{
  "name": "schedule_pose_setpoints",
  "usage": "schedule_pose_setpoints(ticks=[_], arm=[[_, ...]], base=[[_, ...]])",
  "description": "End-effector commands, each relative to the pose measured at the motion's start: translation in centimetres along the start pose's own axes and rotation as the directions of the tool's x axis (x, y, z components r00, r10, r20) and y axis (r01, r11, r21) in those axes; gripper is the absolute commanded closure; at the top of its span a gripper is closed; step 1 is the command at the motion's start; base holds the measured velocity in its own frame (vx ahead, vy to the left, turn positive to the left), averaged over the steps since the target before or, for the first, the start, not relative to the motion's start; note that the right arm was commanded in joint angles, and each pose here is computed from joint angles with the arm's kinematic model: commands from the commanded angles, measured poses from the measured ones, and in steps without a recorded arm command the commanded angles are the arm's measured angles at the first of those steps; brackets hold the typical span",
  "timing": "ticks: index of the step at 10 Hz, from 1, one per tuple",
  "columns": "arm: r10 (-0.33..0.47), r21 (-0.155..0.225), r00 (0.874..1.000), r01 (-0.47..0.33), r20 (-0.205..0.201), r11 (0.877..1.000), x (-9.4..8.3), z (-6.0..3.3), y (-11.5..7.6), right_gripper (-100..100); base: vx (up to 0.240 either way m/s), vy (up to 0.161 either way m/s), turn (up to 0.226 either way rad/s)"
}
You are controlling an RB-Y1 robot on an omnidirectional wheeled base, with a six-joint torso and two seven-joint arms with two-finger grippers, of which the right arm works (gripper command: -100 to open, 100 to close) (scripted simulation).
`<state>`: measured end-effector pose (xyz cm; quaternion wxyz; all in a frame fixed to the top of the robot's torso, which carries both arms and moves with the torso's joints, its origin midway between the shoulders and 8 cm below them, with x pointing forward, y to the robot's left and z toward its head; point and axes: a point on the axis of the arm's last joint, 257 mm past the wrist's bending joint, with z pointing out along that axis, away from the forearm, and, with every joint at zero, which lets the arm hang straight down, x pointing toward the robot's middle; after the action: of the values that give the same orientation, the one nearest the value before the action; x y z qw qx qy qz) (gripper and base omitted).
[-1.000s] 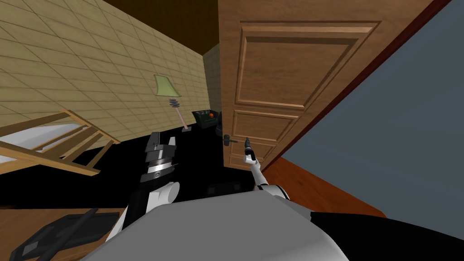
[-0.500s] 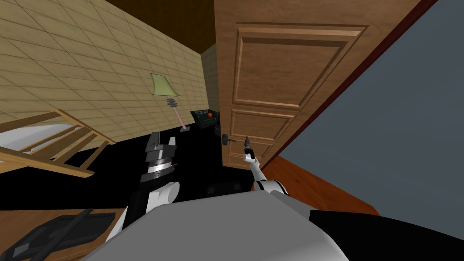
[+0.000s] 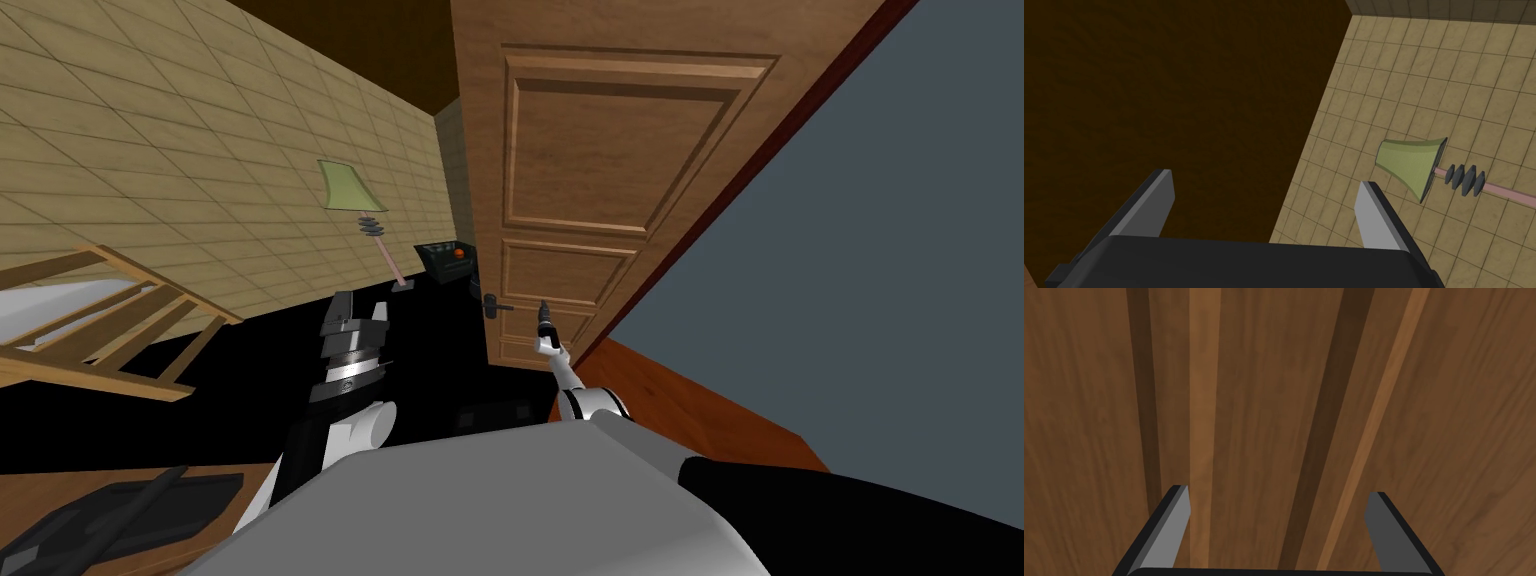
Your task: Push the door open
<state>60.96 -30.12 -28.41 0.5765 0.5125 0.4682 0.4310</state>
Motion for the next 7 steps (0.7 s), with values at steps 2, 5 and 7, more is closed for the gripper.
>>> schedule_pose_setpoints(ticks=[2,5,7], arm=[[0.005,-0.001,1.000,-0.005,-0.001,1.000,0.7,0.38,0.1,-100],[0.013,0.001,1.000,-0.013,-0.004,1.000,1.7,0.67,0.1,-100],[0.019,0.003,1.000,-0.019,-0.007,1.000,2.5,0.81,0.2,-100]], base=[[-0.037,-0.005,-0.028],[-0.039,0.007,-0.028],[-0.038,0.020,-0.025]])
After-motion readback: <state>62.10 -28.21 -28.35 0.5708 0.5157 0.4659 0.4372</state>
